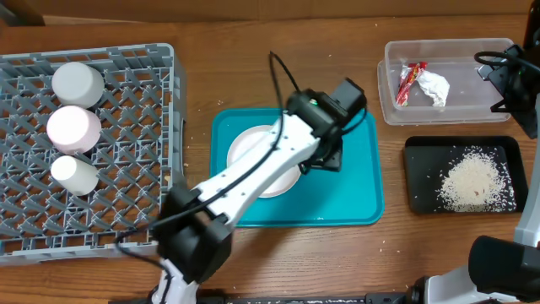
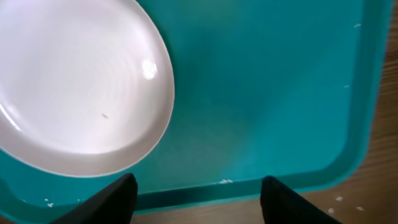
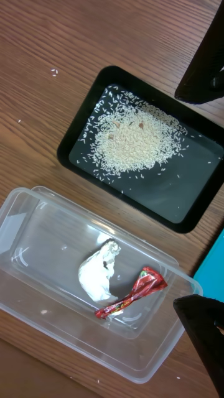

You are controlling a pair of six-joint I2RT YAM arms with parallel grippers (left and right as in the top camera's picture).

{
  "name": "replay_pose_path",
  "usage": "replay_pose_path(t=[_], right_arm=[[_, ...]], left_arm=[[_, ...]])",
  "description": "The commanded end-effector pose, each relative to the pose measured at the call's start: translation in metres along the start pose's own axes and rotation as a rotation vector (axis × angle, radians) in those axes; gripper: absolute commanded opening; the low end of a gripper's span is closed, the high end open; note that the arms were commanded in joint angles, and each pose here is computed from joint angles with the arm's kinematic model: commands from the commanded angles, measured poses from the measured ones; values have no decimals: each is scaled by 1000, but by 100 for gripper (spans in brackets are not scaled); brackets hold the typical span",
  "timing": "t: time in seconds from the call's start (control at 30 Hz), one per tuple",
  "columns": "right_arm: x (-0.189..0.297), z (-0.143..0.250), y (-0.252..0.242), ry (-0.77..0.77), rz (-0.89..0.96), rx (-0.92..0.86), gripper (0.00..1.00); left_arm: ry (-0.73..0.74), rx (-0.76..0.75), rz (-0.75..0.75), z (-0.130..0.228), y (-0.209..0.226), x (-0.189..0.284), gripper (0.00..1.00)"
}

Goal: Sort waste into correct bins and load items into the dishwasher
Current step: 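Reach the left gripper to the white plate and grip its rim, then lift the plate with the left gripper toward the dish rack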

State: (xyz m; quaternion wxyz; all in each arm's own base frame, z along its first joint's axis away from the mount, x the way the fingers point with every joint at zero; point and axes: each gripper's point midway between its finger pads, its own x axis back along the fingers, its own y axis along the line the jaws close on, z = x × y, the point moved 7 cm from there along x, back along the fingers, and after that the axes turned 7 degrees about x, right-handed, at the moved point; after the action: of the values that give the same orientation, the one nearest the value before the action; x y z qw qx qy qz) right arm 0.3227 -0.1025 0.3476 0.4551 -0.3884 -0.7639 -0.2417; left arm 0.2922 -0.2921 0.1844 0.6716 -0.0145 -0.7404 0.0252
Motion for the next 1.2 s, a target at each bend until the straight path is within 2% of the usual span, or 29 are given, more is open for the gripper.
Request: replay_pose_path(t=[0.0,0.07,0.33,0.47,0.53,0.63,0.73,0.97,1.1,1.17], right_arm=[[2,-2,-2,-16,7,-5,100],[2,-2,-2,-16,7,-5,100],[2,-2,-2,-16,7,-5,100],[2,-2,-2,-16,7,-5,100],[2,-2,-2,-16,7,-5,100],[2,-2,-2,-16,7,-5,100],[2,-2,-2,-16,7,-5,100],[2,-2,-2,-16,7,-5,100],[2,-2,-2,-16,7,-5,100],[2,-2,-2,-16,7,-5,100]], left_arm=[[31,32,-91,-2,1,-36,60],[57,34,-121,-2,2,-52,57],[93,58,-167,-12,10,-87,59],[78,59,-168,-15,9,-93,48],[49,57,-181,-18,9,-95,34],[34,56,-189,-20,9,-97,33],[27,56,-189,-21,9,-98,35],[32,55,-195,-22,8,-108,26],[46,53,-208,-20,9,-116,15],[48,52,-211,-20,9,-116,6]])
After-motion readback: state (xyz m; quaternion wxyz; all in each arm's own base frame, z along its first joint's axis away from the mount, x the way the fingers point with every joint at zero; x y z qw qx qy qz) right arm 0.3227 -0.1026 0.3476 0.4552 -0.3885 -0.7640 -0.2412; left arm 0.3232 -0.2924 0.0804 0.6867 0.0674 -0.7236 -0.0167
